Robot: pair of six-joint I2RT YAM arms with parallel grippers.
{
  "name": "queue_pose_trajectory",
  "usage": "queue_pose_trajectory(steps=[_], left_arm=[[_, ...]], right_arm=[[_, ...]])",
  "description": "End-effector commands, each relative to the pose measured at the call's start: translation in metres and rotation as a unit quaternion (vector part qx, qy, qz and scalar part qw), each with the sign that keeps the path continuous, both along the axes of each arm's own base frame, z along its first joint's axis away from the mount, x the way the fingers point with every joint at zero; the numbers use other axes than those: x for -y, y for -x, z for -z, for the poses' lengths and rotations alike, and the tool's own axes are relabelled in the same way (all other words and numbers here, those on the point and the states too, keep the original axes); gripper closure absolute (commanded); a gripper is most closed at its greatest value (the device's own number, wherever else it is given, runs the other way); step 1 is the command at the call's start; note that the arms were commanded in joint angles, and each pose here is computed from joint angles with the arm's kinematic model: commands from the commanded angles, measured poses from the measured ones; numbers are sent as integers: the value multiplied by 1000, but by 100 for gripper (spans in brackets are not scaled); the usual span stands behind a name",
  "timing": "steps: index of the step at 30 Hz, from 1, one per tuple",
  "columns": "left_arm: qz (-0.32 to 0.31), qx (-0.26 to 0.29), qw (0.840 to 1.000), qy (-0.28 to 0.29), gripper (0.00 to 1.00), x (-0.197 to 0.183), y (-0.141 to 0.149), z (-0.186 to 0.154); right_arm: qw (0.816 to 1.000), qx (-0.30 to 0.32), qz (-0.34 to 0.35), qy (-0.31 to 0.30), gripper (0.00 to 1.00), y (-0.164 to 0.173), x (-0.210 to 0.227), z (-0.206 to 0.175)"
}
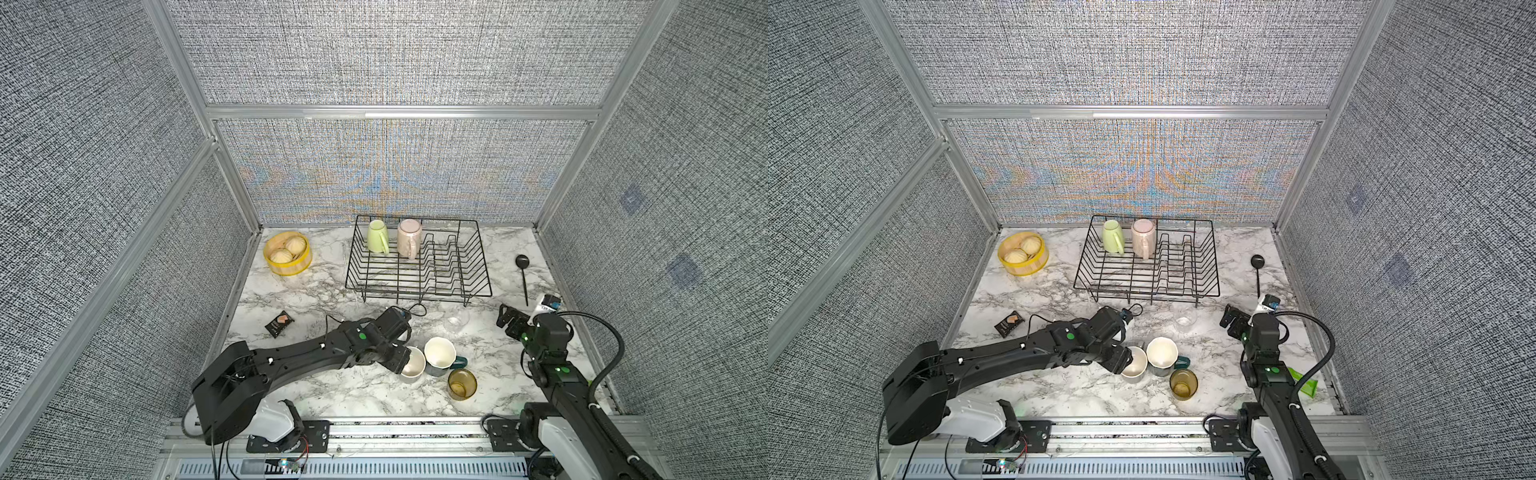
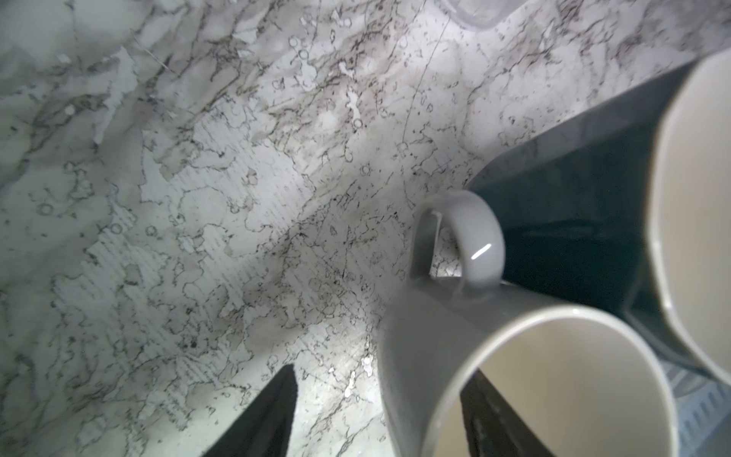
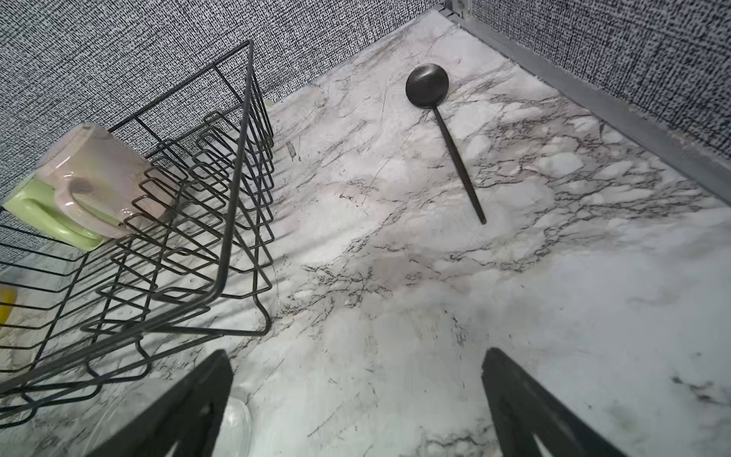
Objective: Load cups into a dish rack
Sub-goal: Pick up the cup from the bottom-center of the table.
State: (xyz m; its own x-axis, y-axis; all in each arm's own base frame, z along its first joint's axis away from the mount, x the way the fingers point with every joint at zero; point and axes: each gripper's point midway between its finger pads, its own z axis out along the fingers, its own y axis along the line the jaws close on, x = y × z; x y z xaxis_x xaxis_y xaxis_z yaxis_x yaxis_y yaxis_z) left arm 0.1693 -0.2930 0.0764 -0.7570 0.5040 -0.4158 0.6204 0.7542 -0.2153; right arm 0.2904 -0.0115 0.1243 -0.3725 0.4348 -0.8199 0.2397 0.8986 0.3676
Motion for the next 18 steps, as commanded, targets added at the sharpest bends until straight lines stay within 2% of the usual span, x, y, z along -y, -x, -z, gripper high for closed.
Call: queue_pose_trajectory(steps=[1, 5, 7, 10, 11, 18], left_arm=[[-11, 6, 1000, -14, 52, -4, -5, 0], [-10, 9, 1000, -15, 79, -4, -5, -1], [-14, 13, 1000, -18, 89, -7, -6, -4], [-19, 20, 1000, -15, 97, -9, -7, -7], [-19, 23, 999, -12, 100, -9, -8, -10], [-39, 67, 997, 2, 100, -22, -15, -43]], right_arm=[[1000, 12, -4, 3, 1, -6, -1, -8], [1000, 8, -3, 3, 1, -6, 0, -8], [1000, 7, 0, 4, 1, -6, 0, -7], [1000, 4, -3, 4, 1, -7, 0, -7], [1000, 1, -3, 4, 1, -6, 0, -7], [1000, 4, -27, -7, 1, -8, -9, -7]])
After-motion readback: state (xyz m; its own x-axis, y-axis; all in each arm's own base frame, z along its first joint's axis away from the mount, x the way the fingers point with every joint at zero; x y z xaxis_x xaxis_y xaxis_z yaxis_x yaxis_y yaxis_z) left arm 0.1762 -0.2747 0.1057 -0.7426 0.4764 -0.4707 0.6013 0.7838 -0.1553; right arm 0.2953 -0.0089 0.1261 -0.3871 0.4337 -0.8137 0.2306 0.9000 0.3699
